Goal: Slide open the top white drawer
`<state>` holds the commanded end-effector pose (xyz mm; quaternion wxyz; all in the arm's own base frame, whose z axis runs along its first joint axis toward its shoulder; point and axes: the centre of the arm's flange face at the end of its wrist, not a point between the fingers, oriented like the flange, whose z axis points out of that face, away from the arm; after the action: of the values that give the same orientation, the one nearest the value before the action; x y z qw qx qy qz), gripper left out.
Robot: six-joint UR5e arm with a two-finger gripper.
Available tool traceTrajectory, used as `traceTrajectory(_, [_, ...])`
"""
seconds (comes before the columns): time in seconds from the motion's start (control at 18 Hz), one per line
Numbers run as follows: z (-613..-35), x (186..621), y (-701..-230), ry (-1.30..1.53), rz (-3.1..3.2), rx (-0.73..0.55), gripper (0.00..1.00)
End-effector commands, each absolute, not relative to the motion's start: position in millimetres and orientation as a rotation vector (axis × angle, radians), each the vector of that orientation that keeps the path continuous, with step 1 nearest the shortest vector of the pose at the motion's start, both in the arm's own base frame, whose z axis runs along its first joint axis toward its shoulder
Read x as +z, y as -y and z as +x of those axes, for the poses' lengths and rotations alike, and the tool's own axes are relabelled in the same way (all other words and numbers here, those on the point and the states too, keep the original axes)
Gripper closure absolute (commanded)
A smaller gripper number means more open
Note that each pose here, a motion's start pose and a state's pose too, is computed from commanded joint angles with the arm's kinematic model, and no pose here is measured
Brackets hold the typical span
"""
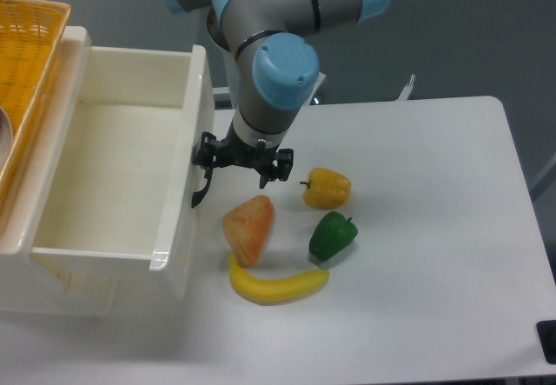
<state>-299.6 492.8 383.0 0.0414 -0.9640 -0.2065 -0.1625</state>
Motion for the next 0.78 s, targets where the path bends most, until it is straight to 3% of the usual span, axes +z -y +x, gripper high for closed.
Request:
traceTrajectory(0.44, [-307.3,385.3,-489.9,0.645,-2.935,-0.487,0.0])
traceTrajectory(0.61, [-316.6,407.5,-497.3,0.516,-2.915,-0.409,0.0])
traceTrajectory(0.78, [-323.8,398.5,-495.3,0.348,-2.94,-0.393,0.0])
